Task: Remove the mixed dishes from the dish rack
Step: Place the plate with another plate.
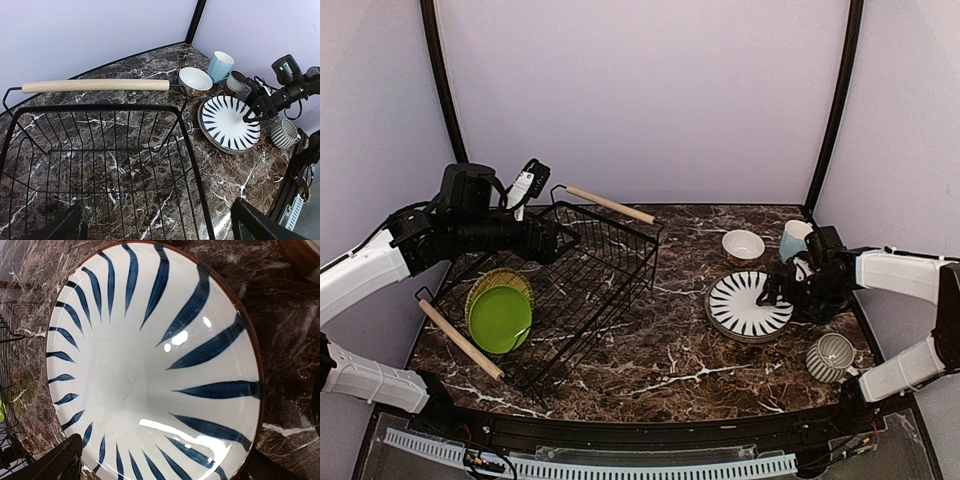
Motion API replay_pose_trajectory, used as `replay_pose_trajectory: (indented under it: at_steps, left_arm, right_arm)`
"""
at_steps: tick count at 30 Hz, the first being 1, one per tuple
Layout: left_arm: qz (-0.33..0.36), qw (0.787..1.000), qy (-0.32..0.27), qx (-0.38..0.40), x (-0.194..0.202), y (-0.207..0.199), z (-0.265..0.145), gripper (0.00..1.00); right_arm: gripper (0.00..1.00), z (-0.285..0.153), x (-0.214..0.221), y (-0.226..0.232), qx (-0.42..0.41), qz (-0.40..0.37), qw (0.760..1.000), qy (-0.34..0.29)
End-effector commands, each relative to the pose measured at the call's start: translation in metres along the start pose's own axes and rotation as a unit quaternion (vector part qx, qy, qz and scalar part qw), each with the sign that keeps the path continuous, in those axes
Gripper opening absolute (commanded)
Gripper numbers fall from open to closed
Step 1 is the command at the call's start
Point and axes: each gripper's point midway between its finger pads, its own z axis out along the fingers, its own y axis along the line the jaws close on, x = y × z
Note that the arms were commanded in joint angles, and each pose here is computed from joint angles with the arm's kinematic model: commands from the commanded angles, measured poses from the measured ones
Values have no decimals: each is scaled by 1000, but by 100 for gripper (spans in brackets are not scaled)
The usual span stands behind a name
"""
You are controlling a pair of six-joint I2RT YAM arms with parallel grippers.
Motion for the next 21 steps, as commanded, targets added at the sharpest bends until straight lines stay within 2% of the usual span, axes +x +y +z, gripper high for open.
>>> replay_pose_trajectory:
  at_steps: [1, 8, 15, 21]
  left_arm:
    - [5, 1000, -1, -10, -5, 2, -4, 99]
    - [0, 999, 11, -34, 0, 11, -4, 99]
    - [12, 995, 40, -90, 8, 29, -9, 99]
    - [29, 976, 117, -183, 31, 68, -34, 99]
  right_arm:
    - [99, -10, 18, -17, 45, 19, 999, 18]
    - [99, -18, 14, -15, 44, 32, 999, 3]
    - [99, -40, -4, 30, -42, -20, 998, -34]
    - [99, -68, -18, 69, -98, -81, 990, -63]
